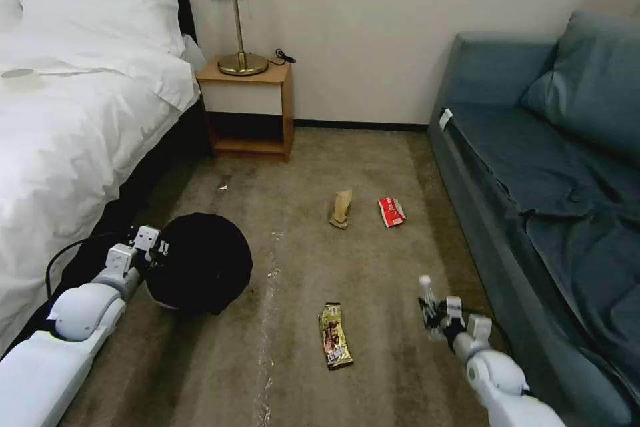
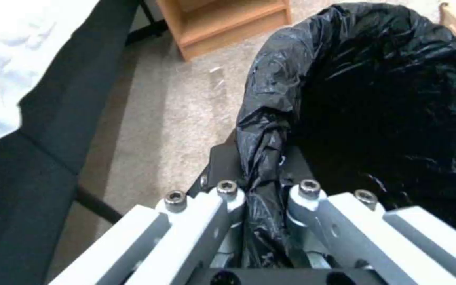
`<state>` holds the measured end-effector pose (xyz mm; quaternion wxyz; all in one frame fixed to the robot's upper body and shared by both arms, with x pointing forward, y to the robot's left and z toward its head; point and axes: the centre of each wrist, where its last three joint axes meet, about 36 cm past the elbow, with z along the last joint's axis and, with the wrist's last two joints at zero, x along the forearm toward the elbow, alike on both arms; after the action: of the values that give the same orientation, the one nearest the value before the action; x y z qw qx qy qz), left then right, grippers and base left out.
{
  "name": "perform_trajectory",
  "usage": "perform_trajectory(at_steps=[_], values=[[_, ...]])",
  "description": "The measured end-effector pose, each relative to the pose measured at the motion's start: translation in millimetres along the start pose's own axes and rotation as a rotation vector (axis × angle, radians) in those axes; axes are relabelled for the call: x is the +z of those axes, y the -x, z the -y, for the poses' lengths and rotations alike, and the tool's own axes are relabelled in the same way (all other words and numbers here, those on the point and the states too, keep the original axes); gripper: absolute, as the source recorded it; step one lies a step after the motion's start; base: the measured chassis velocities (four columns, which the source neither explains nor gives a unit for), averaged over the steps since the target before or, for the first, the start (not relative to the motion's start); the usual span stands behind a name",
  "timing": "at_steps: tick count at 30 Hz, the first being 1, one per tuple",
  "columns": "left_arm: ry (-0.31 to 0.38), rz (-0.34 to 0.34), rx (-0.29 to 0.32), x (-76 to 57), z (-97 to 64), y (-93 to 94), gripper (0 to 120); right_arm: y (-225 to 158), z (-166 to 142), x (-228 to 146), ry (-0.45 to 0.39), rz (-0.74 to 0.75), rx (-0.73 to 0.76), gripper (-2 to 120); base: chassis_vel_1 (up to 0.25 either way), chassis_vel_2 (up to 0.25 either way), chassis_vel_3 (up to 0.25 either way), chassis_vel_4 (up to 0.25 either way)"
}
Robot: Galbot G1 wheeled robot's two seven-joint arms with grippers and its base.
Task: Pick up the trash bin, then pick up the garbage on the floor and place it into the trash bin.
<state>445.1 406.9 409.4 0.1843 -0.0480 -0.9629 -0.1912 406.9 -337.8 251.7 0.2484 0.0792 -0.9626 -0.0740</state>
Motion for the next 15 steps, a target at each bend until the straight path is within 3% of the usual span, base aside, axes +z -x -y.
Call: perform_trajectory(at_steps=[6, 11, 15], values=[[-0.010, 0.002, 0.010, -3.6, 3.8, 4.5, 4, 3, -14, -25, 0.001, 0.035, -0.043, 28, 0.000, 0.000, 0.000, 0.000], [-0.024, 0.012, 0.026, -12.1, 9.6, 15.7, 4, 22, -60, -84, 0.046, 0.118, -0.157, 28, 0.000, 0.000, 0.000, 0.000], [-0.050, 0.015, 0.043, -13.2, 16.6, 19.9, 4, 33, -92, -109, 0.096, 0.129, -0.228, 28, 0.000, 0.000, 0.000, 0.000]])
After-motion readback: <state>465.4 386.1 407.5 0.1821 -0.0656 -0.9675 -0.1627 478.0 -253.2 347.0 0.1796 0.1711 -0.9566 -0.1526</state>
